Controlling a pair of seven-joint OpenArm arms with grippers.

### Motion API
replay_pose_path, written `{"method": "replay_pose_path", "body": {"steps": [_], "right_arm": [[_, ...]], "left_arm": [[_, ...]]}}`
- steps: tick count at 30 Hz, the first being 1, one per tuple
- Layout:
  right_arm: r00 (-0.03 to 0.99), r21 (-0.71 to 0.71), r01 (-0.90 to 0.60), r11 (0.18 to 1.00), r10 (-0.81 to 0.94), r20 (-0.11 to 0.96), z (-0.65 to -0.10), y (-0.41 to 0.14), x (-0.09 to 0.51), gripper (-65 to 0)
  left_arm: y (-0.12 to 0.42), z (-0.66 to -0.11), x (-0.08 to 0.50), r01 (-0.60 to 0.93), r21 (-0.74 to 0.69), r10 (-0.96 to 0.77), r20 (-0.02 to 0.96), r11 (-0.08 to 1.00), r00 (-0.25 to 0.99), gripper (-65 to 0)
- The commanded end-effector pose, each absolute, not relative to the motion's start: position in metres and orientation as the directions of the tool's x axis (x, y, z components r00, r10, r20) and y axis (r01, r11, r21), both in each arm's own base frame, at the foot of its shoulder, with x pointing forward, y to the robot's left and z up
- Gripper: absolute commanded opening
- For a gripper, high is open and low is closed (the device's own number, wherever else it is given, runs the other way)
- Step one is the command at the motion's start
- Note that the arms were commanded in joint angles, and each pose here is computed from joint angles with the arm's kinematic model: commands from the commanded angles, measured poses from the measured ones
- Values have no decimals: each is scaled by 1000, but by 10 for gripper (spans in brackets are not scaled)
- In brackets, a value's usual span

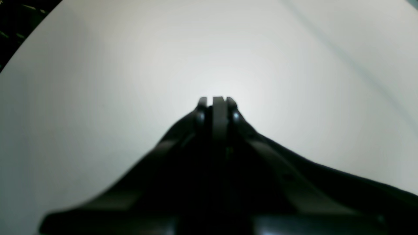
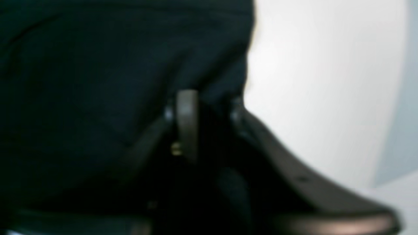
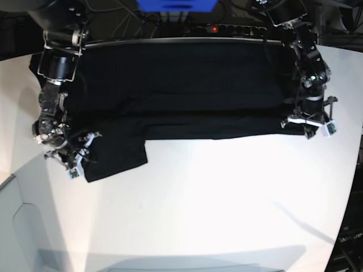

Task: Fold the T-shirt properly
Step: 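Move the right gripper toward the hanging sleeve corner of the shirt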

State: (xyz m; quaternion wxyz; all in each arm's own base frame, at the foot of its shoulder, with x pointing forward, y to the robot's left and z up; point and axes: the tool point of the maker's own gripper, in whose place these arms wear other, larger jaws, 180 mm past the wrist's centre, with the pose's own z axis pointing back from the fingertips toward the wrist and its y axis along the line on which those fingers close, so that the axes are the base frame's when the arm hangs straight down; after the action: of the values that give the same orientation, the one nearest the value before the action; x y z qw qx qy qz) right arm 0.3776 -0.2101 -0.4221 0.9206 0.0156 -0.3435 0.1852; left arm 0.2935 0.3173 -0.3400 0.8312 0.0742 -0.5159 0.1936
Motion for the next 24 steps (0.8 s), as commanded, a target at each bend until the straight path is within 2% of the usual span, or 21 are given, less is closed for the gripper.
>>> {"method": "replay_pose_path", "body": {"steps": [1,2,7,17,24], "right_arm": [[718,-125,-380,917,377,585,-427,-215,371,-609],[717,-126,-379,917,377,586,-426,-215,372,-650],[678,-167,-374,912,392,622,-405,-219,384,-650],[489,-332,-336,881,465,738,-315,-216,412,-650],[576,-337,-334,880,473,666,-327,-226,401,-637]], "left_arm": [[322,-323,300,-391,-66,213,913,918,348,-650],[322,-323,300,-391,-66,213,913,918,348,-650],[322,-323,300,-391,-66,213,913,918,348,-650],[322,-316,302,-387,-65,206,920,920,333,-650],[320,-304,304,-381,-62,189,932,923,308,-650]]}}
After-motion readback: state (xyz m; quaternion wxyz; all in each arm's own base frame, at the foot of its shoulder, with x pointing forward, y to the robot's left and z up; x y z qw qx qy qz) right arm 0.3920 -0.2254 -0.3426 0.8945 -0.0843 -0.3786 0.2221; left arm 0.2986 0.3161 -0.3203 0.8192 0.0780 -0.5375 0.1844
